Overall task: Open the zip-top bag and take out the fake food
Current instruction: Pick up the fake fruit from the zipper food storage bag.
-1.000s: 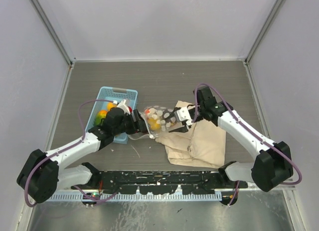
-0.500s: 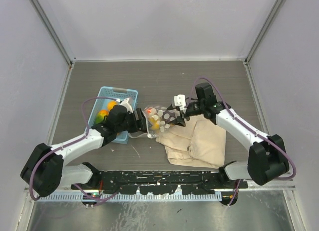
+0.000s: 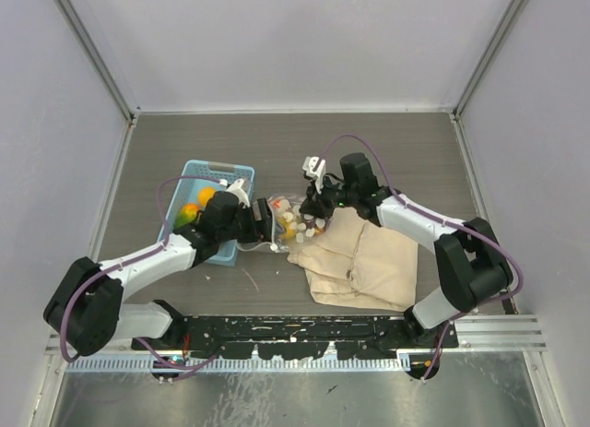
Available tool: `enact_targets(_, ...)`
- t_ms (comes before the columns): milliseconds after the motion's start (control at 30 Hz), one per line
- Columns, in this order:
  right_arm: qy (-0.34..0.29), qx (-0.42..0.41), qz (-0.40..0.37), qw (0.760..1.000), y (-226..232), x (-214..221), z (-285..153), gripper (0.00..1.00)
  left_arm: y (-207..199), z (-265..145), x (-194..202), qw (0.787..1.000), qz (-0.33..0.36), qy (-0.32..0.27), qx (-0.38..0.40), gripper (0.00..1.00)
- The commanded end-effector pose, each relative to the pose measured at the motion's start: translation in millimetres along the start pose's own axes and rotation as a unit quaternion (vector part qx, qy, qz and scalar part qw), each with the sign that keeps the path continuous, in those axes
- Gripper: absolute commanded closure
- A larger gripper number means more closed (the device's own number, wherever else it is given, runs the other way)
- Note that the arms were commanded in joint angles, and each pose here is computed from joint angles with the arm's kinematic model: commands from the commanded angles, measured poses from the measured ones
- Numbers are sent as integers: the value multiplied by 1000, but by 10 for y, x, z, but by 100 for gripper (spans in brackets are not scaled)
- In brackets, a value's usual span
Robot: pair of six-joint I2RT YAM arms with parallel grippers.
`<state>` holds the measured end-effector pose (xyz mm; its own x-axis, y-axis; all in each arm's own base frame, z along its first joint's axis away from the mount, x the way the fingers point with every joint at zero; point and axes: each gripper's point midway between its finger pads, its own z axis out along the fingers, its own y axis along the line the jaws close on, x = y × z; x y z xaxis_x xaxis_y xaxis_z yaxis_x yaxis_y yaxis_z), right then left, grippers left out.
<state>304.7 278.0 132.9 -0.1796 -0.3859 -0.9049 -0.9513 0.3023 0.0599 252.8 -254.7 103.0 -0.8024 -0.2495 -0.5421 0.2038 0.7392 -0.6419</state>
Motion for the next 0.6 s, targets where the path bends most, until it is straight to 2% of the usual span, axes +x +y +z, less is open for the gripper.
enact_targets(0,-11,34,-4,999,-58,-296,139,80,-237,50,-242,999,22,-30,32,19)
enact_targets(300,47,61,7,997,-178,-77,285,90,-199,164,-275,999,29,-27,14,16)
enact_targets(500,81,38,12,996,-123,64,369,93,-202,251,-305,999,33,-25,7,13)
enact_targets(567,86,25,12,996,-88,73,385,94,-205,276,-297,999,35,-22,5,9)
